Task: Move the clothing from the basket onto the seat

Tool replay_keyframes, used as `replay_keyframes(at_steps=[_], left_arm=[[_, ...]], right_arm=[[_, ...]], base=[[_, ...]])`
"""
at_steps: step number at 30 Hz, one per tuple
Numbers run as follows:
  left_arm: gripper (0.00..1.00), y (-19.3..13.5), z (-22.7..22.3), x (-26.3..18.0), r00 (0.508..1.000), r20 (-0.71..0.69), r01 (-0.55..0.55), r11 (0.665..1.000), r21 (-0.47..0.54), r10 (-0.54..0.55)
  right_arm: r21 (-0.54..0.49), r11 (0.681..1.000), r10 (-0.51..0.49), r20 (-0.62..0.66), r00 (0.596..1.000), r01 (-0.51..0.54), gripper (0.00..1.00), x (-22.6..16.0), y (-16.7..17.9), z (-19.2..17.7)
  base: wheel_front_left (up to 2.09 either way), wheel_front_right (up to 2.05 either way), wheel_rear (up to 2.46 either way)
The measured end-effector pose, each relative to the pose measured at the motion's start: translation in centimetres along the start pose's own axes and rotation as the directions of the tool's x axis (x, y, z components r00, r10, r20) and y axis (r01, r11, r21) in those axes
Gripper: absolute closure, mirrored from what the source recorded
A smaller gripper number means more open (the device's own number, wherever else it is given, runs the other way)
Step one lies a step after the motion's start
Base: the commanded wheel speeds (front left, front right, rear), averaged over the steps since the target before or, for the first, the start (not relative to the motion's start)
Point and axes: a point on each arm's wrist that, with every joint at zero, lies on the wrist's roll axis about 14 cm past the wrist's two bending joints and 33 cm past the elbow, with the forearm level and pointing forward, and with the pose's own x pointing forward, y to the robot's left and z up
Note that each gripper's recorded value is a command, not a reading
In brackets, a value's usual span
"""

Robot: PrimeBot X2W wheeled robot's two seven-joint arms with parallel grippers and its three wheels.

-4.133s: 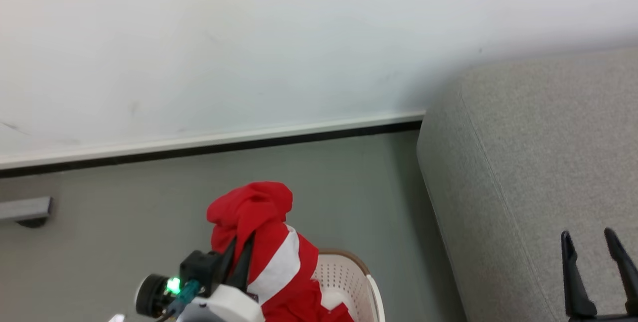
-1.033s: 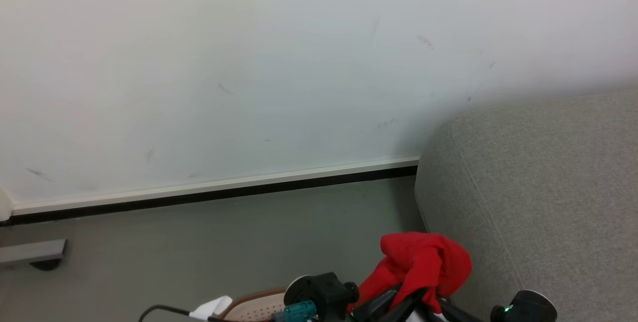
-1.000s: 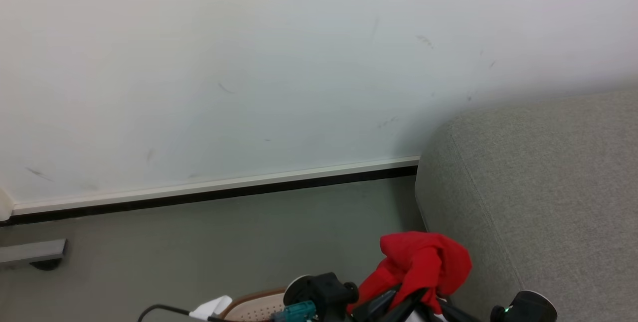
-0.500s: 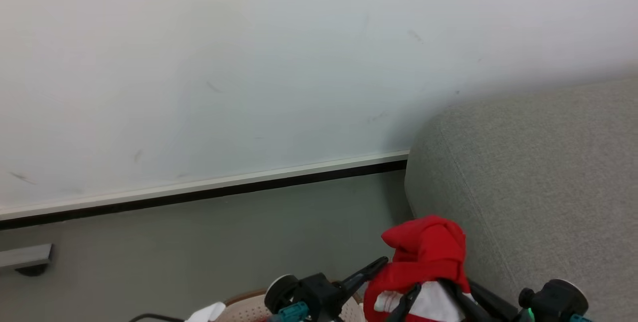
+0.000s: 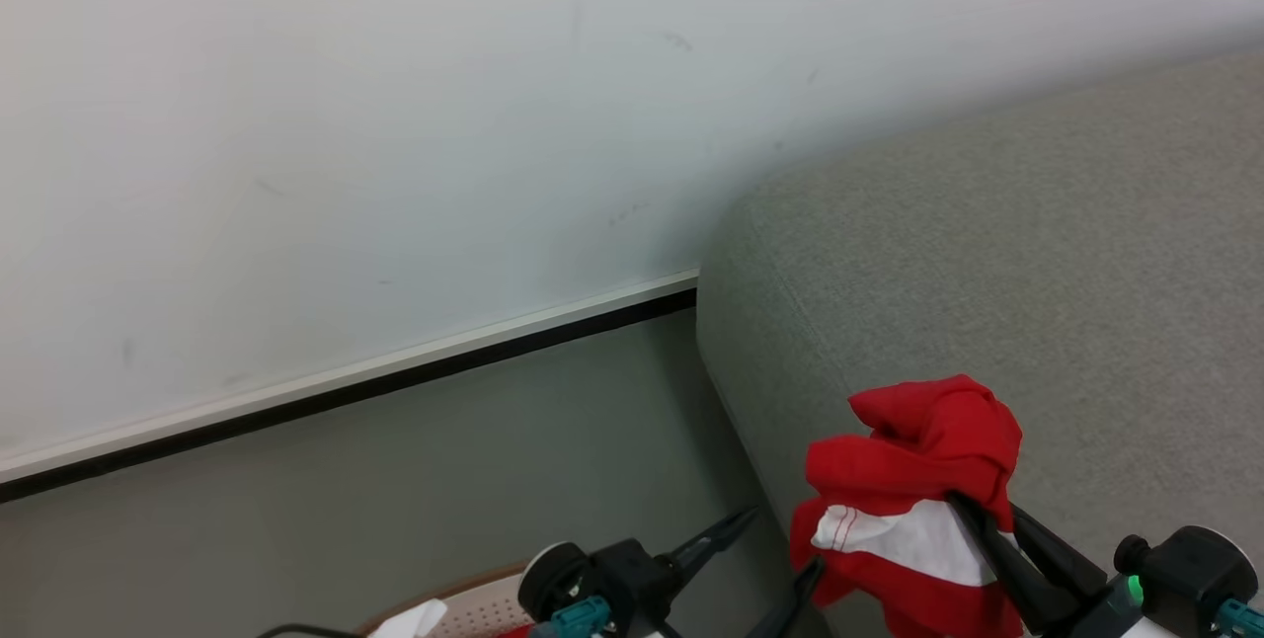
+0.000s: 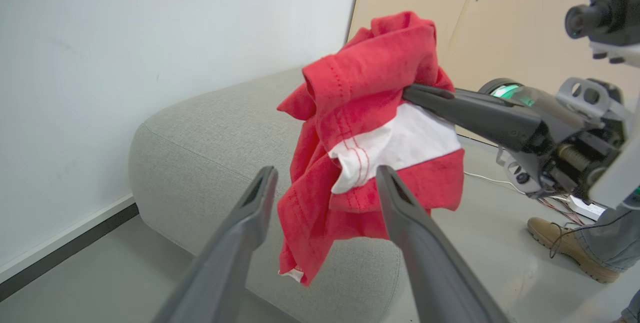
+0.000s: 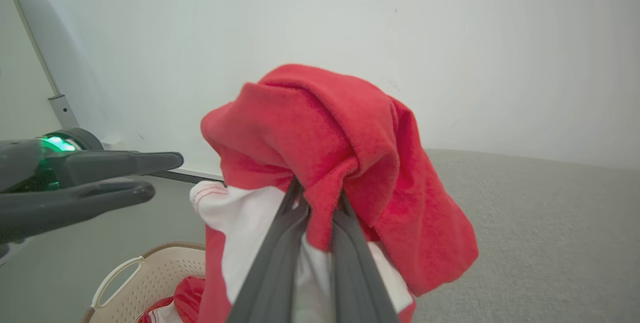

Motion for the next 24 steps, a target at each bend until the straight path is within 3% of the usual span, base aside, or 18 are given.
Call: replay_keyframes(at_steps=[14,24], left_arm=[[0.0,-2.1,-1.1,2.4,0.993,-0.014,0.114,0.993,-0.039,-0.115],[0.0,-0.2,-1.4,3.8,0.993,-0.005,0.118,0.993,-0.029,-0.118]], right_arm=[[-0.01,0.988,-0.153,-0.002,0.988,0.153,1.0,-3.2,-3.2,0.1],[-0.052,0.972,-0.227,0.039,0.973,0.229,1.0,-1.2,-6.4,1.8]], base=[[0.0,0.0,0.0],[0.0,0.0,0.0]])
